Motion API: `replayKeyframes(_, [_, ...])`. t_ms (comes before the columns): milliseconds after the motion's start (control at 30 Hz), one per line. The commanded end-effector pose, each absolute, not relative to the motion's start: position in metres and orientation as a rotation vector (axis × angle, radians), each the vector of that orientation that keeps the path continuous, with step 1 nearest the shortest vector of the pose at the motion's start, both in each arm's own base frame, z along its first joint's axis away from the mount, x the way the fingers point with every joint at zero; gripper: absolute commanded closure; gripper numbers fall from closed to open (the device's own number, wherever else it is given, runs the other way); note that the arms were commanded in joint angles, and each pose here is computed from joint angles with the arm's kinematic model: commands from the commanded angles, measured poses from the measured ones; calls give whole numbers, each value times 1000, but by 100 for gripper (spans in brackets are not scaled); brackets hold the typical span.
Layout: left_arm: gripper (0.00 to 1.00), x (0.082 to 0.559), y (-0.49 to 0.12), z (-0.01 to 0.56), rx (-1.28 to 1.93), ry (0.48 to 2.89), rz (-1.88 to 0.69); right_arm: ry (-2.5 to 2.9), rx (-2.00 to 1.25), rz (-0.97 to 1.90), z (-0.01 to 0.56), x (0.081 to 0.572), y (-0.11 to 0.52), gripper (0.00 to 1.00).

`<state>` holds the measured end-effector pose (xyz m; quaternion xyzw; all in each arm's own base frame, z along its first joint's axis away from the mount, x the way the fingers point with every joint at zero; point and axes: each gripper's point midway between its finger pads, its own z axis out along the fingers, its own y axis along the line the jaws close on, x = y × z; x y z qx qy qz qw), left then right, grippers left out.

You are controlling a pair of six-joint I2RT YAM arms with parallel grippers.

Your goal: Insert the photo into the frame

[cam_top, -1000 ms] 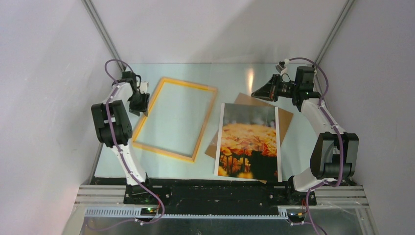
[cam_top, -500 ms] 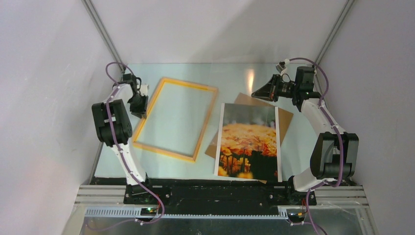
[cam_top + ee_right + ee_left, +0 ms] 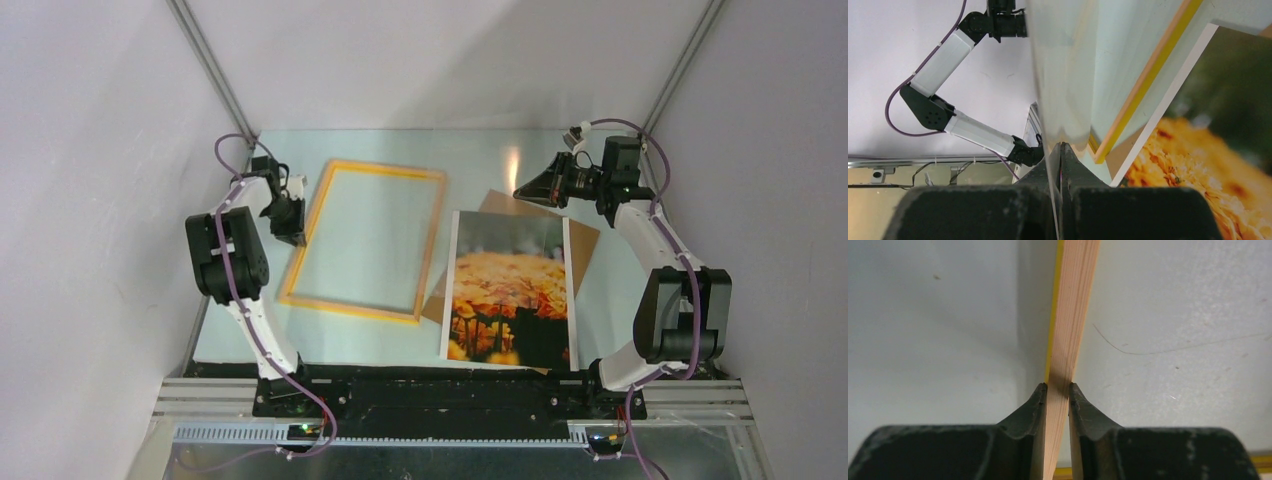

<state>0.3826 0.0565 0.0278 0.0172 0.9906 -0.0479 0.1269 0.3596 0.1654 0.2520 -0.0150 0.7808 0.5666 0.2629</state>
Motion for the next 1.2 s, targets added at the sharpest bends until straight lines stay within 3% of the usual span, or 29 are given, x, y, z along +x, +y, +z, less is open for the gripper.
replayKeyframes(0, [100,360,18,28,-88,2906,-398,2054,-92,1533,268,372,168,100])
replayKeyframes(933, [99,315,-32,42,-49,2859,-509,2061,-90,1799,238,406,238,100])
replayKeyframes(1033, [94,314,-31,43,-51,2857,-500,2074,-77,1849,232,406,250,100])
replayKeyframes(1167, [79,315,-28,46,-46,2846,-486,2075,-51,1892,228,407,264,100])
